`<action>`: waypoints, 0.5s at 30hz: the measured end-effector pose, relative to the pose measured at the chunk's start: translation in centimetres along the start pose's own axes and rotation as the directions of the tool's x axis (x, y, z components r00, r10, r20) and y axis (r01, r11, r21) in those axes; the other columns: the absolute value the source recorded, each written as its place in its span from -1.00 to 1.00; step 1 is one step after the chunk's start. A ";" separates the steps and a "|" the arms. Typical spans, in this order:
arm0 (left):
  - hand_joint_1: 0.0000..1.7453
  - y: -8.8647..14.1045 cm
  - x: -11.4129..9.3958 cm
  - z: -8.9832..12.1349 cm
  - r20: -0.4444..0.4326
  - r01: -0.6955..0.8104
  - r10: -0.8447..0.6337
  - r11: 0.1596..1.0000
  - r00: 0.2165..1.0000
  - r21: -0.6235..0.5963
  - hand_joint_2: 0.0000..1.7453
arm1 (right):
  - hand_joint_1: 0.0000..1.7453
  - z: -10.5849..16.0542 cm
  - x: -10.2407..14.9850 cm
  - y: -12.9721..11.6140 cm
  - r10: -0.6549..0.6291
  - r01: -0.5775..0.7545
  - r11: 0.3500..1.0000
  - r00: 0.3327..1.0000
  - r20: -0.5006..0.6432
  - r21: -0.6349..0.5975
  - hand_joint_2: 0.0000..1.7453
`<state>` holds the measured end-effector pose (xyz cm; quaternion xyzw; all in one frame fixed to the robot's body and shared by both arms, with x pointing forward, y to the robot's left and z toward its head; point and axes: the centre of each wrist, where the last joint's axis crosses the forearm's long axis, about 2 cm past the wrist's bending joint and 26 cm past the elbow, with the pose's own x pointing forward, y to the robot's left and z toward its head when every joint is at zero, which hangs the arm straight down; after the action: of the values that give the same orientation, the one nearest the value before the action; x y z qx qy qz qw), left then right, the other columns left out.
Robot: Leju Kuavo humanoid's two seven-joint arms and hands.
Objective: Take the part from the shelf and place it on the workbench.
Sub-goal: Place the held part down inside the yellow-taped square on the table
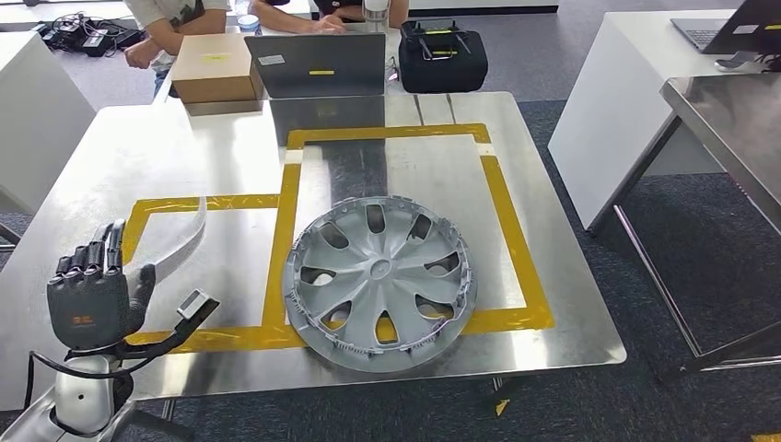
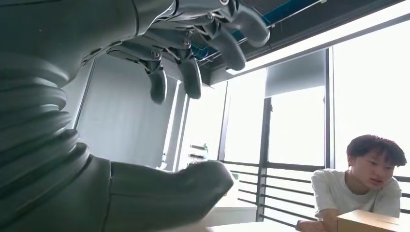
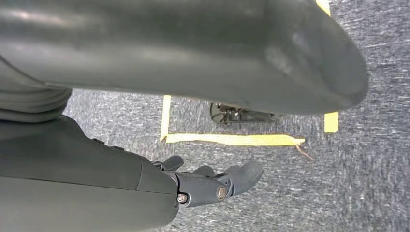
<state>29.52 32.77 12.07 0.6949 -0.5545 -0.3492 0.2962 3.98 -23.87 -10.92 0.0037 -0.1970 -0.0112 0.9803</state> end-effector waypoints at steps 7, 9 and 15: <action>-1.00 0.2 0.5 0.7 0.002 -0.023 0.023 1.000 1.000 -0.002 -1.00 | -1.00 0.0 0.0 0.0 0.001 -0.001 1.000 1.000 0.001 0.002 -1.00; -1.00 0.2 0.8 1.1 0.002 -0.035 0.035 0.999 0.999 -0.006 -1.00 | -1.00 0.0 0.0 0.0 0.001 -0.001 1.000 1.000 0.001 0.002 -1.00; -1.00 0.2 1.6 1.6 0.008 -0.055 0.055 0.998 0.998 -0.015 -1.00 | -1.00 0.0 0.0 0.0 0.005 -0.005 1.000 1.000 0.002 0.005 -1.00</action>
<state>28.30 31.12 11.06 0.6757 -0.5721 -0.3479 0.3084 3.98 -23.89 -10.93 0.0058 -0.1978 -0.0081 0.9802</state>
